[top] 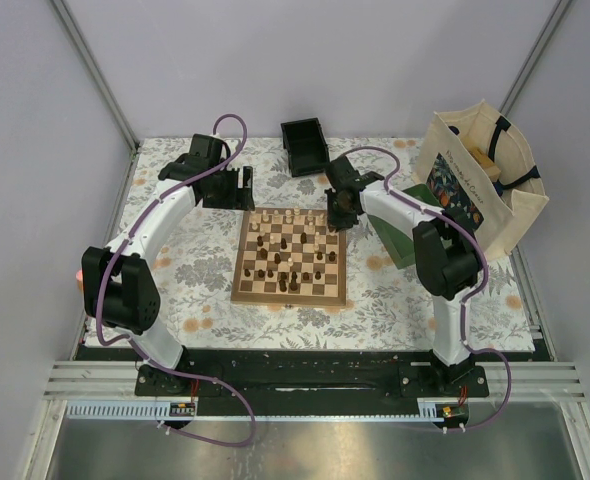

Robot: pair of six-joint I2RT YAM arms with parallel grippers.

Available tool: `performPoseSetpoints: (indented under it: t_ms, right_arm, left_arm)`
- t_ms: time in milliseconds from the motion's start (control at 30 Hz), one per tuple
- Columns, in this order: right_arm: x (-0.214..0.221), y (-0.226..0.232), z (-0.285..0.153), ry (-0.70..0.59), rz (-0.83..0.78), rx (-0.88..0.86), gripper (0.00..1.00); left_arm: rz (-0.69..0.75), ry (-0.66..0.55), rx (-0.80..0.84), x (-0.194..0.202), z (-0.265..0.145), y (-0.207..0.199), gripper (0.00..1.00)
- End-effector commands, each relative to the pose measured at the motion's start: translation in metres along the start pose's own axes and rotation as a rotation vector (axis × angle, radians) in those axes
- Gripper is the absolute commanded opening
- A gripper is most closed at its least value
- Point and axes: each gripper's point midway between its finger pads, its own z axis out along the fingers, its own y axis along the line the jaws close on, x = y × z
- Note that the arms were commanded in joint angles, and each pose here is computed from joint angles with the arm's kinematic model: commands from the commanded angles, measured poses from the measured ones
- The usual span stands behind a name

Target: Set up the chess pieces on the board

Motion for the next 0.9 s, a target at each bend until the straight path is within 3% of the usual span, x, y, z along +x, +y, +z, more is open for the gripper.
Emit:
performPoseSetpoints:
  t_ms: [0,433,867]
  right_arm:
    - [-0.027,0.005,-0.004,-0.084,-0.019,0.017,0.23]
    - [-0.026,0.002,-0.002,-0.075,-0.027,0.034,0.25]
    - [-0.030,0.007,-0.016,-0.082,-0.028,0.008,0.36]
  left_arm:
    - [0.015,-0.051,0.028,-0.010,-0.010,-0.005,0.76]
    - [0.011,-0.025,0.039,-0.004,-0.004,-0.005,0.76]
    - [0.013,-0.014,0.040,-0.001,-0.002,-0.006,0.75]
